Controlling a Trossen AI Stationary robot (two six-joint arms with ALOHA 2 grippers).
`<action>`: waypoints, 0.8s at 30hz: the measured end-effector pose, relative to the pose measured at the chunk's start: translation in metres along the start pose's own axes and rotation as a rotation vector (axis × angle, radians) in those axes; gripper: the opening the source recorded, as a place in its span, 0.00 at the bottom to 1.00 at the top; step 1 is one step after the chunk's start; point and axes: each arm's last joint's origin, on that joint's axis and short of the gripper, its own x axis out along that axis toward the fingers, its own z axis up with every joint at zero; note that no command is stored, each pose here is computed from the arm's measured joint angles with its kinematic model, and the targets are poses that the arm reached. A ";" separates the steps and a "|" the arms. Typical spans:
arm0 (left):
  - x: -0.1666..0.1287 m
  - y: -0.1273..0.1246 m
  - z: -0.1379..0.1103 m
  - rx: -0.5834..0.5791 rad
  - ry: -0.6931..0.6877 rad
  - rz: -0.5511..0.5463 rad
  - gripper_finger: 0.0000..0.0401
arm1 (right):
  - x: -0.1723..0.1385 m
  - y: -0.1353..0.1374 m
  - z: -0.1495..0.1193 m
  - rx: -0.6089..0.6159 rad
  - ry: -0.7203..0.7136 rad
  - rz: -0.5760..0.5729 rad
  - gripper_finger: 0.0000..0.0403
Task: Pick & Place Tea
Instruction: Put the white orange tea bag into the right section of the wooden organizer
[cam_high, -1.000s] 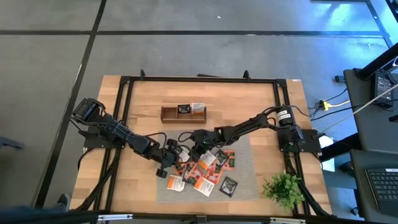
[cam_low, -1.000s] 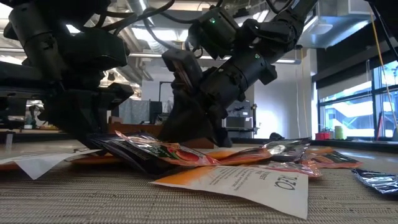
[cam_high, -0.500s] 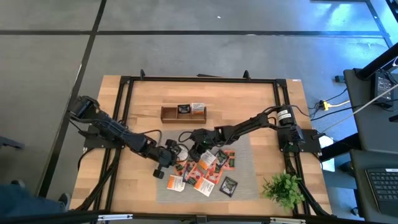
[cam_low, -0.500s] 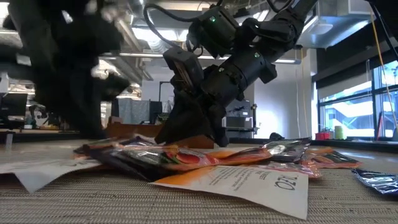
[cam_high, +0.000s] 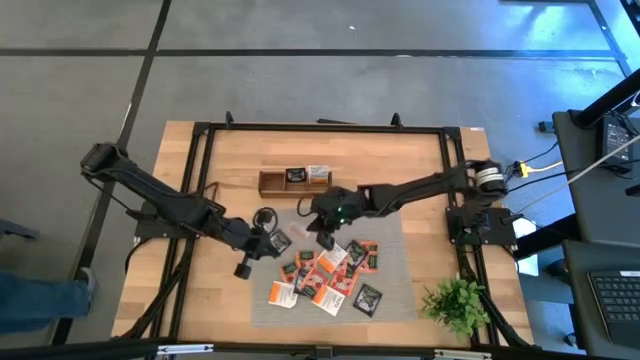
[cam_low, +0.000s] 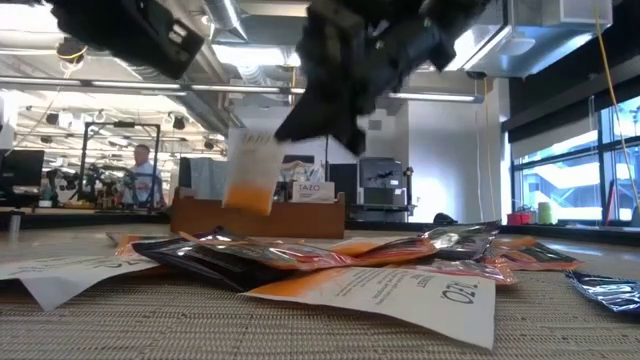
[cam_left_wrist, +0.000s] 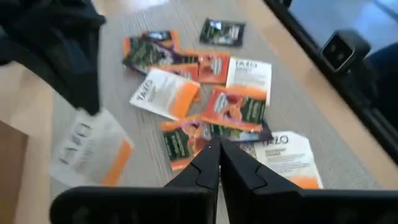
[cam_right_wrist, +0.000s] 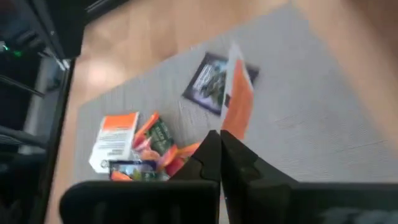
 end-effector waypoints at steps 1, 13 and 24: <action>-0.003 0.001 0.002 -0.002 -0.019 0.006 0.02 | -0.008 -0.001 0.005 -0.030 -0.001 -0.021 0.00; -0.018 0.007 0.009 -0.019 -0.092 0.100 0.02 | -0.068 -0.055 0.068 -0.411 0.088 -0.298 0.01; -0.018 0.007 0.009 -0.019 -0.091 0.099 0.02 | -0.074 -0.098 0.061 -0.415 0.143 -0.368 0.01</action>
